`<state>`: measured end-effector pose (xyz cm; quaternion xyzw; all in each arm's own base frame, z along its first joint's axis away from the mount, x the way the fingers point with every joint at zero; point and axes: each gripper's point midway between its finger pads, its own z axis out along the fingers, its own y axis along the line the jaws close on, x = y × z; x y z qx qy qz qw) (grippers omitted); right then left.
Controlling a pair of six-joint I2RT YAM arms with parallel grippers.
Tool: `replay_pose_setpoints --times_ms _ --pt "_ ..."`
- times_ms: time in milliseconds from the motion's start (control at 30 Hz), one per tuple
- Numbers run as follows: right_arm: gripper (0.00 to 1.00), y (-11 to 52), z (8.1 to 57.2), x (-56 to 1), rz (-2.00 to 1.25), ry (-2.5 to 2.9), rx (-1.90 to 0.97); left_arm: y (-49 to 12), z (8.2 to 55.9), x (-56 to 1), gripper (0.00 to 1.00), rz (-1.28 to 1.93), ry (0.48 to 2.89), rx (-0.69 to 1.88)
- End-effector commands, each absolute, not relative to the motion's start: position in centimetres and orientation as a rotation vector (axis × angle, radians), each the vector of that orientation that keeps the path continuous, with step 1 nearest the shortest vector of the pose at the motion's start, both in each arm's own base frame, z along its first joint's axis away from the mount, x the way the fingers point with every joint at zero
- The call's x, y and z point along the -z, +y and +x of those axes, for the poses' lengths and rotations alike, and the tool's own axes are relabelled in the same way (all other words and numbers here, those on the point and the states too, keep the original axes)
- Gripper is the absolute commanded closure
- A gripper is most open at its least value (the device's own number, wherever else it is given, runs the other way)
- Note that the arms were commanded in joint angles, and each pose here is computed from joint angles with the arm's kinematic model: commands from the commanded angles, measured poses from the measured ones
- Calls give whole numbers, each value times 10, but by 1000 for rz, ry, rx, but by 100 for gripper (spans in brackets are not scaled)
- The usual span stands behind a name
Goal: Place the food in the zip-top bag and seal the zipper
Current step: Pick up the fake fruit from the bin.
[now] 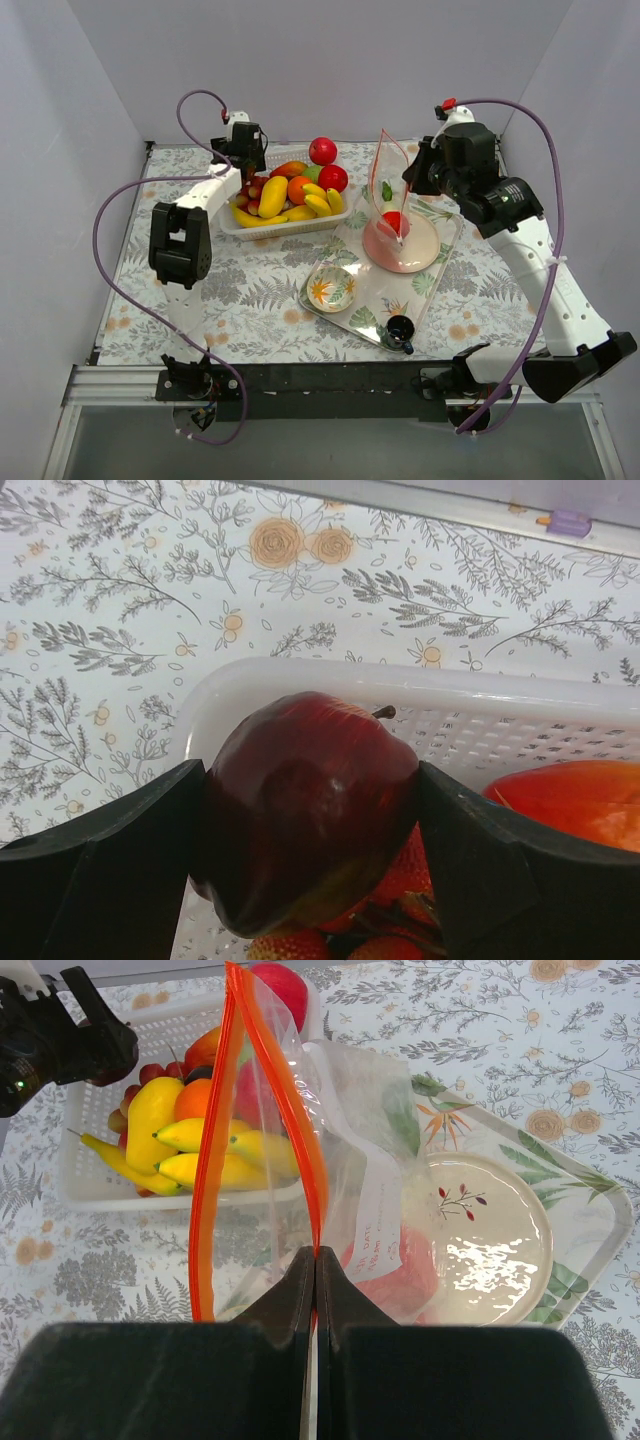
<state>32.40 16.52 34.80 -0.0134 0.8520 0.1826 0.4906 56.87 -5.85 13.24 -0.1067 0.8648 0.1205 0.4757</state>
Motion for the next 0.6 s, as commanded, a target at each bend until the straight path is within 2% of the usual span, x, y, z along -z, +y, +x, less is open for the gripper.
replay_pose_setpoints --times_ms 0,100,200,267,400,567 --pt "99 169 336 -357 -39 2014 -455 -51 565 -237 53 -300 1927 -252" --pt "99 171 338 -351 -36 2023 -456 -55 550 -254 60 -295 1911 -196" --pt "99 175 341 -342 -24 2039 -475 -74 530 -260 59 -267 1930 -85" --pt "99 180 343 -334 -26 2052 -493 -90 509 -286 60 -249 1902 4" --pt "99 189 347 -317 0 2076 -529 -142 458 -318 60 -159 1898 195" --pt "99 203 348 -302 21 2096 -549 -233 386 -357 60 -61 1889 563"
